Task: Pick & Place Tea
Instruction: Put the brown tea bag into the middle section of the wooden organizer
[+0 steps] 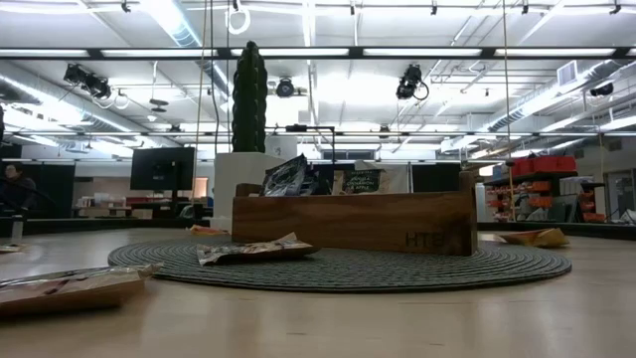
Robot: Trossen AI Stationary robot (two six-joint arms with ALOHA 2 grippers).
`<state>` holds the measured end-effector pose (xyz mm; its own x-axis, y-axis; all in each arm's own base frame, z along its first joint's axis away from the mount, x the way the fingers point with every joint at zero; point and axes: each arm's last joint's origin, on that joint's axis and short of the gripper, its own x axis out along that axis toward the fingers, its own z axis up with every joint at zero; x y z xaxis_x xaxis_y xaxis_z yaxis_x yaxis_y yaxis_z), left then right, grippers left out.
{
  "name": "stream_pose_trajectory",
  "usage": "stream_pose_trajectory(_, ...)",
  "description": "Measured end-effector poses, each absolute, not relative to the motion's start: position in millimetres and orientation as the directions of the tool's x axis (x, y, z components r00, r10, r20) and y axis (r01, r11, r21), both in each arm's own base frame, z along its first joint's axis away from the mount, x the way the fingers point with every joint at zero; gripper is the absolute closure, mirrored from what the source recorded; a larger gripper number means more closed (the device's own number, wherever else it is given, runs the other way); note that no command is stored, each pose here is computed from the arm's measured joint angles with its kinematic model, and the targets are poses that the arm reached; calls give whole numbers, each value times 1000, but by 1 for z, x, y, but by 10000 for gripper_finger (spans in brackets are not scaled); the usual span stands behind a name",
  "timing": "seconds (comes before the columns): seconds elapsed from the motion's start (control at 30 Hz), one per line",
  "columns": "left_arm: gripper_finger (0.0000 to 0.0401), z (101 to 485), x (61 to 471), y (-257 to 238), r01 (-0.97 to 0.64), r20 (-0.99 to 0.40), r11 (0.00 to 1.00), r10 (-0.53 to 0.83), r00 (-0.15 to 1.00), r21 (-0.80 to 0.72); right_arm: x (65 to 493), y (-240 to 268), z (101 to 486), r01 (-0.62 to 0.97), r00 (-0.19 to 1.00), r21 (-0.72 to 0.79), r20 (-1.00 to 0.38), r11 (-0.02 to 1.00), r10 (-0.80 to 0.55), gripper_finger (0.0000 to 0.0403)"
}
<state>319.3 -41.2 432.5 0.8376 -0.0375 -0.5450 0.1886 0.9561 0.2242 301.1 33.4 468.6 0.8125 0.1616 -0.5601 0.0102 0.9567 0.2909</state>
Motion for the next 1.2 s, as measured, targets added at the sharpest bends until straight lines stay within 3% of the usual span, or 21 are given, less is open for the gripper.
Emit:
stream_pose_trajectory(0.27,399,431,319,-40,171,-555,956,-11,832,237,324,36,449,30,735,288,-656,957,174,250)
stream_pose_trajectory(0.7,399,432,319,-39,155,-548,962,-7,836,224,330,37,444,31,733,280,-659,960,168,252)
stream_pose_trajectory(0.83,399,432,319,-39,153,-549,963,-7,836,221,331,37,445,27,738,270,-655,962,163,289)
stream_pose_trajectory(1.0,399,432,319,-39,151,-548,965,-8,836,216,331,37,445,-17,736,237,-655,971,173,382)
stream_pose_trajectory(1.2,395,432,319,-39,109,-549,977,10,836,184,331,37,445,-32,737,207,-656,978,163,399)
